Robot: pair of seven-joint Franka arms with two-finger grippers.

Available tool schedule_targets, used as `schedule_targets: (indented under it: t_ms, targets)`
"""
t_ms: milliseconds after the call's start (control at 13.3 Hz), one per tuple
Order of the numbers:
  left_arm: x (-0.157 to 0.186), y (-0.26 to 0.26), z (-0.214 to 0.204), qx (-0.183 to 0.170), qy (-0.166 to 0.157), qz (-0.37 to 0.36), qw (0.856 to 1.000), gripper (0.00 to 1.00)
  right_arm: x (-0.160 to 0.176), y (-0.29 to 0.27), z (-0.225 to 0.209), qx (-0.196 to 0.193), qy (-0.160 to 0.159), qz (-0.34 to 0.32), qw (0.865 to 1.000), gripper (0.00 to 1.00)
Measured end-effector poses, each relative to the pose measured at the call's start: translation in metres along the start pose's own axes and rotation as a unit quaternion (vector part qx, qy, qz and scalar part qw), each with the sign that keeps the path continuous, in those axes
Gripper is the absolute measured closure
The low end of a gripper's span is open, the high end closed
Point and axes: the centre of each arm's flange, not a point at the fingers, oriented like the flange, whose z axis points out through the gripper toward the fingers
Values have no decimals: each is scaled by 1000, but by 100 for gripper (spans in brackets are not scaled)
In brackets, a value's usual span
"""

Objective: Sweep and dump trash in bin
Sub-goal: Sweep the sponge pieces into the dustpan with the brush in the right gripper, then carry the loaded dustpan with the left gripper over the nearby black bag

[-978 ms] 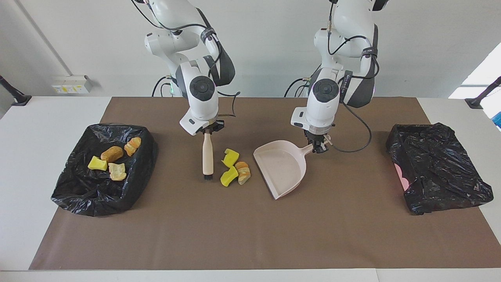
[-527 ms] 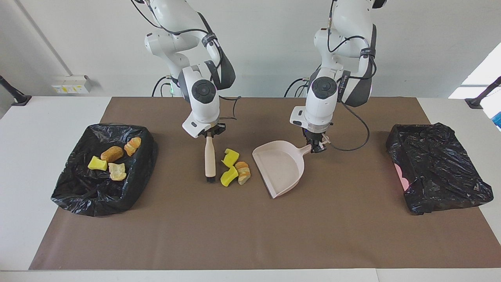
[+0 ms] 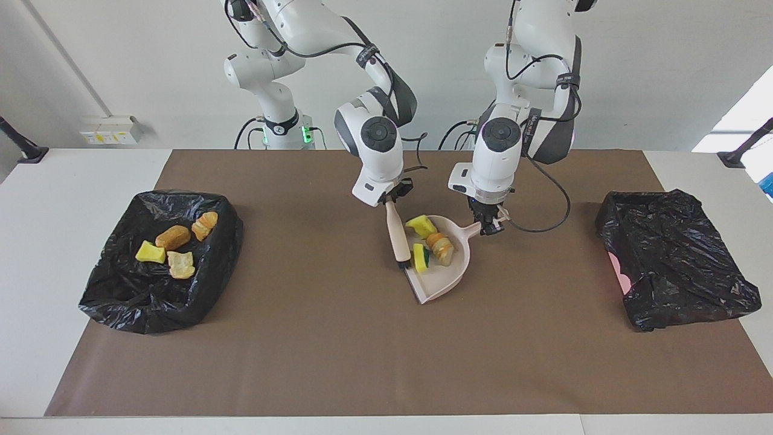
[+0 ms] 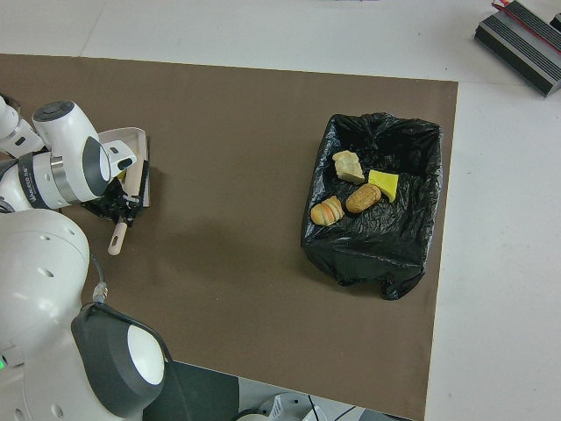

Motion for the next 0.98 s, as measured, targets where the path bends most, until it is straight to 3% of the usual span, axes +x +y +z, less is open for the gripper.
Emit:
schedule_targets:
  t_ms: [151,452,753,978]
  targets:
    - [-2,3,2,-2,-2,1,1000,69,4,-2,-9,6,4,1,1000,74]
    - [-6,6,3,-4,-4,2,1000,69,2,39,-51,-7,-24,27,999,74]
    - [-13,3,-1,-4,-3,-5,1000,69,-31,54,-101,-24,-28,25,999,74]
    - [-43,-10,-26,-7,0,-25,1000,69,-65,13,-93,-47,-29,22,998,74]
